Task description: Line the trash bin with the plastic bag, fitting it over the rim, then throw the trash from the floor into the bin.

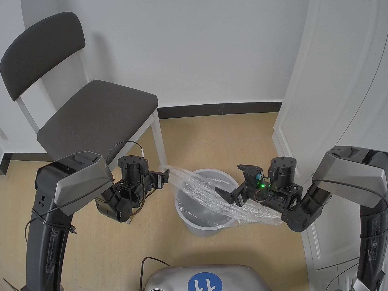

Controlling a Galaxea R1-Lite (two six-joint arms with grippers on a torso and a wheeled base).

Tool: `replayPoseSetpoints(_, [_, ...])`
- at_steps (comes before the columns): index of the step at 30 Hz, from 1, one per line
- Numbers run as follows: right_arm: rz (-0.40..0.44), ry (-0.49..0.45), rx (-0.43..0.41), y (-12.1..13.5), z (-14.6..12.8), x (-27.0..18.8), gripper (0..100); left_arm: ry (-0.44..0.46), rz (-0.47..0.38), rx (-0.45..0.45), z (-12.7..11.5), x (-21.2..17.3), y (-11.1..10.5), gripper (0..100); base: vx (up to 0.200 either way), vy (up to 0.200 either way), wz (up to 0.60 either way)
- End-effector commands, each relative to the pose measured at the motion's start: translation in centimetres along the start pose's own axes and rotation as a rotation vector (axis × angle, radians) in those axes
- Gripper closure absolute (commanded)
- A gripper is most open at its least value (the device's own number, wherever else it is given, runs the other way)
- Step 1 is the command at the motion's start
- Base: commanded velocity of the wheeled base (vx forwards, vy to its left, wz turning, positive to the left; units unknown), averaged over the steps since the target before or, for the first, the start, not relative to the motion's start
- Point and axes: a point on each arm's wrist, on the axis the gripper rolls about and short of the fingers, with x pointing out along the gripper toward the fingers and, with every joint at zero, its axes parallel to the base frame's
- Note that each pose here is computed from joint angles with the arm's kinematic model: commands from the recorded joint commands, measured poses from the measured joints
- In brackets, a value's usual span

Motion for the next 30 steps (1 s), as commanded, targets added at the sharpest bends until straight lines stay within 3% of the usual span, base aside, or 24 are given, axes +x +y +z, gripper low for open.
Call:
replayPoseSetpoints(1, [-0.038,0.058,-0.038,0.6,-0.5,2.3,0,-0.008,-0.006,0.002,0.2,-0.4,-0.3,0,0.000,0.000,0.00])
replayPoseSetpoints(21, [-0.036,0.126,-0.080,0.4,-2.5,3.9,0,-0.013,-0.010,0.002,0.4,-0.4,-0.4,0,0.000,0.000,0.00])
replayPoseSetpoints(22, [-0.044,0.133,-0.094,-0.1,-2.8,3.9,100,-0.013,-0.010,0.002,0.4,-0.4,-0.4,0,0.000,0.000,0.00])
replayPoseSetpoints(30, [-0.053,0.135,-0.101,-0.5,-3.1,4.0,100,-0.014,-0.010,0.002,0.4,-0.4,-0.4,0,0.000,0.000,0.00])
